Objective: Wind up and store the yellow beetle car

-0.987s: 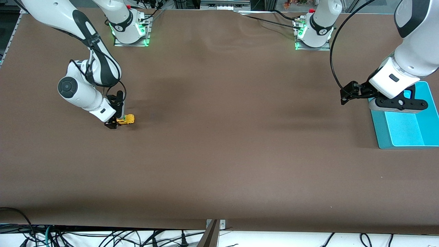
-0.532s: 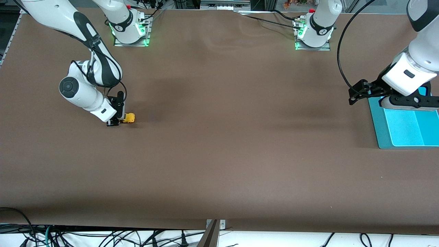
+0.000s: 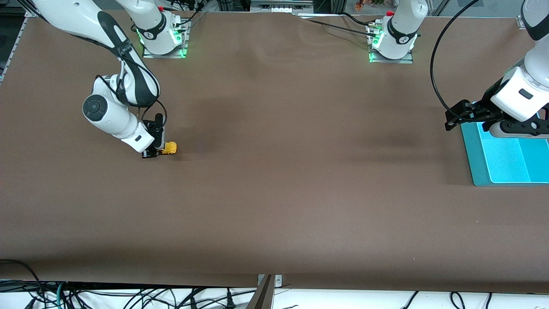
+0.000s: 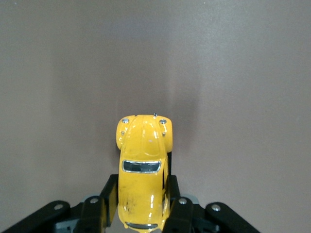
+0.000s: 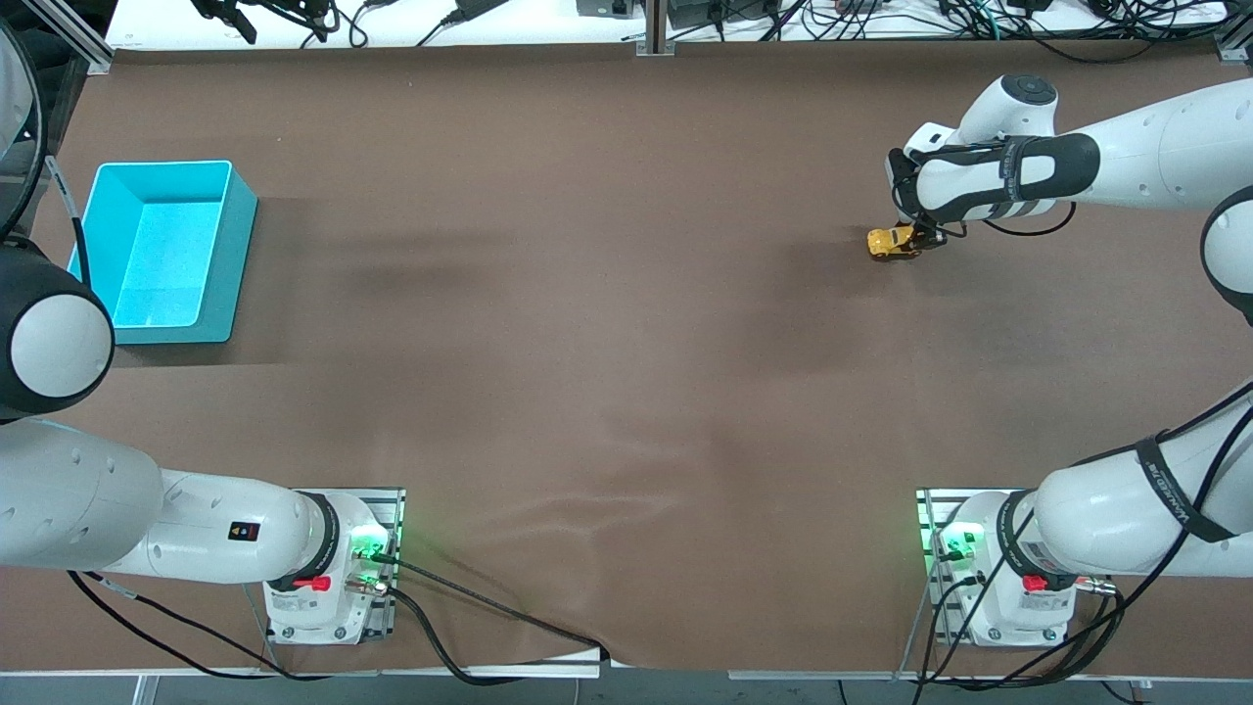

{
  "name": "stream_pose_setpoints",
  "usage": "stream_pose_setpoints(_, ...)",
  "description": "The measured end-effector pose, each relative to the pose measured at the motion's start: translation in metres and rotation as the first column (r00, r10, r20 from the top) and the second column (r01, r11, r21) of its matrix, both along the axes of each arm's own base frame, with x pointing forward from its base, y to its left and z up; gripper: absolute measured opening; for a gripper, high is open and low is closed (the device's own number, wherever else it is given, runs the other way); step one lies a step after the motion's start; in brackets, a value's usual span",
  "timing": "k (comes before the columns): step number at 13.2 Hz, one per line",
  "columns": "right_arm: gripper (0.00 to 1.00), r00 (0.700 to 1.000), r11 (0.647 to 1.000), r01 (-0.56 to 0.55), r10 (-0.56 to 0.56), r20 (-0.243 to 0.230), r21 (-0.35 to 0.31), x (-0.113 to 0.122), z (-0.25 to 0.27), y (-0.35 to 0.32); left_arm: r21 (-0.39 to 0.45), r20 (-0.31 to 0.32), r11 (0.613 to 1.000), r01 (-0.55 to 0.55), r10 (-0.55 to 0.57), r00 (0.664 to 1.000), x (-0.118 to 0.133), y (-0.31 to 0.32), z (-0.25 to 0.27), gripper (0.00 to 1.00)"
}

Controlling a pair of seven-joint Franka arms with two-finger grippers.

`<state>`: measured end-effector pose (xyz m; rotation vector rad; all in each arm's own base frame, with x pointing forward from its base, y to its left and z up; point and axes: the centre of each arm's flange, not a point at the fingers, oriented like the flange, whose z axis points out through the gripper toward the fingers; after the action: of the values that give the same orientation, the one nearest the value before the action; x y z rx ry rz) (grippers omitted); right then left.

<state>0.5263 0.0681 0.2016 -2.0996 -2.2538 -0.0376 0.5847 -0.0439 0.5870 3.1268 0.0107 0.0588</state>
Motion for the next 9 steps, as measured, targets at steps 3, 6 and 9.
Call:
stream_pose_setpoints(3, 0.44, 1.0, 1.0, 0.002, -0.002, -0.009, 0.001, -0.001, -0.006, -0.001, 0.0, -0.004, 1.0, 0.0, 0.0, 1.0, 0.001, 0.0, -0.002, 1.0)
stream_pose_setpoints(6, 0.44, 1.0, 1.0, -0.012, 0.012, -0.008, 0.0, -0.001, -0.006, -0.005, 0.001, -0.006, 1.0, -0.004, 0.004, 1.0, 0.002, 0.002, -0.003, 1.0)
stream_pose_setpoints(9, 0.44, 1.0, 1.0, -0.031, 0.031, -0.005, -0.001, 0.001, -0.006, -0.032, 0.0, -0.006, 1.0, 0.003, -0.003, 1.0, 0.001, -0.002, -0.003, 1.0)
